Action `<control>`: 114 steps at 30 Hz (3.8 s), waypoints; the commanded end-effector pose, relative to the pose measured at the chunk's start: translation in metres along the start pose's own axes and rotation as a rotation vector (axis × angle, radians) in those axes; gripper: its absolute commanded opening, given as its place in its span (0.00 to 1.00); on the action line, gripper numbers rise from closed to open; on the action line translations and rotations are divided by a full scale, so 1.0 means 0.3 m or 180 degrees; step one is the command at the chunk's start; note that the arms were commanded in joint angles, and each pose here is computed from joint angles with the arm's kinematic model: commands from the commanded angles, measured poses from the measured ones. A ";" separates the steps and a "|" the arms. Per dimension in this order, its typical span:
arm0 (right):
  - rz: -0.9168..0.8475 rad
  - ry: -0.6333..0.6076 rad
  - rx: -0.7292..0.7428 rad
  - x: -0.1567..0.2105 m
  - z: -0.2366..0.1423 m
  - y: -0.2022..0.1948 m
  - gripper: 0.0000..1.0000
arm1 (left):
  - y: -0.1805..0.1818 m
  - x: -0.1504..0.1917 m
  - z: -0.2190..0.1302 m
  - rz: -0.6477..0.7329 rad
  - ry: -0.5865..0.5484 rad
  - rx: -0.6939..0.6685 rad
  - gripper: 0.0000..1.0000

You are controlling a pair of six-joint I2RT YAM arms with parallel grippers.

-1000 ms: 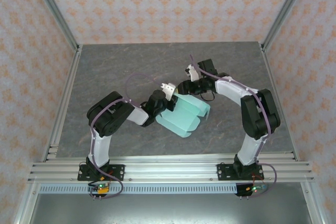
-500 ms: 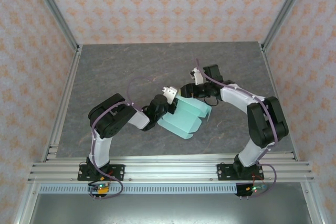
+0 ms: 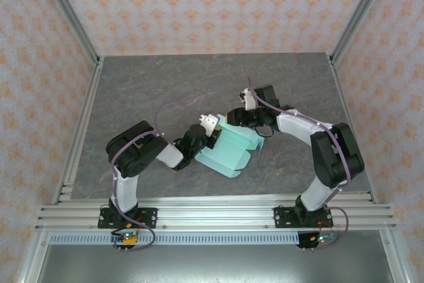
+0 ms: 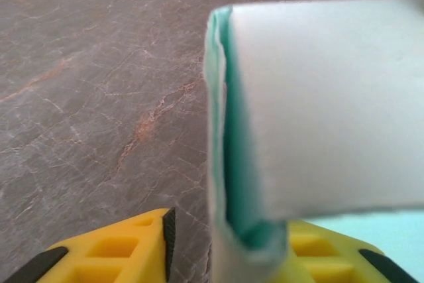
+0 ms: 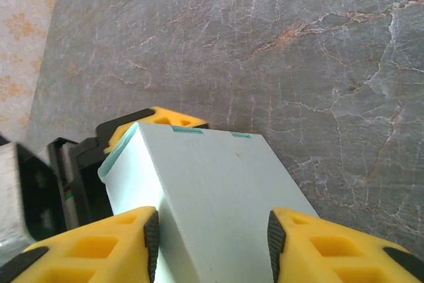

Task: Fold the paper box

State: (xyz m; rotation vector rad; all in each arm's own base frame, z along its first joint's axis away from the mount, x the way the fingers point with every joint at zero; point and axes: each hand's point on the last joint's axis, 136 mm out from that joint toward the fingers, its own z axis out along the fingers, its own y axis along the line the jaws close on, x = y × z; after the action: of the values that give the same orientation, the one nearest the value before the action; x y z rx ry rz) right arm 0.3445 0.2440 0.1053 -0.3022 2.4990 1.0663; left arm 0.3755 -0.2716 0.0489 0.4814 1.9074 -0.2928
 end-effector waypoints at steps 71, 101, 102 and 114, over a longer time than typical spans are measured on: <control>-0.1963 -0.1968 0.1945 -0.277 -0.039 0.053 0.40 | 0.238 -0.093 -0.096 -0.1876 0.0147 -0.0353 0.00; -0.1665 -0.2373 0.2329 -0.295 0.022 0.057 0.40 | 0.270 -0.130 -0.224 -0.2367 0.0240 -0.1218 0.00; -0.1693 -0.2305 0.2166 -0.280 0.027 0.074 0.46 | 0.278 -0.131 -0.230 -0.2336 0.0278 -0.1274 0.00; -0.1974 -0.1973 0.0763 -0.191 -0.150 0.209 0.74 | 0.340 -0.136 -0.244 -0.2198 0.0415 -0.1448 0.00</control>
State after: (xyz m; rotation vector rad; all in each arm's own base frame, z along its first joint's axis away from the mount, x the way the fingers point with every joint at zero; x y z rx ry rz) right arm 0.3815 0.2459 0.2043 -0.4169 1.7505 0.3559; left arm 0.3716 -0.1634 0.1001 -0.4961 2.1585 -0.2991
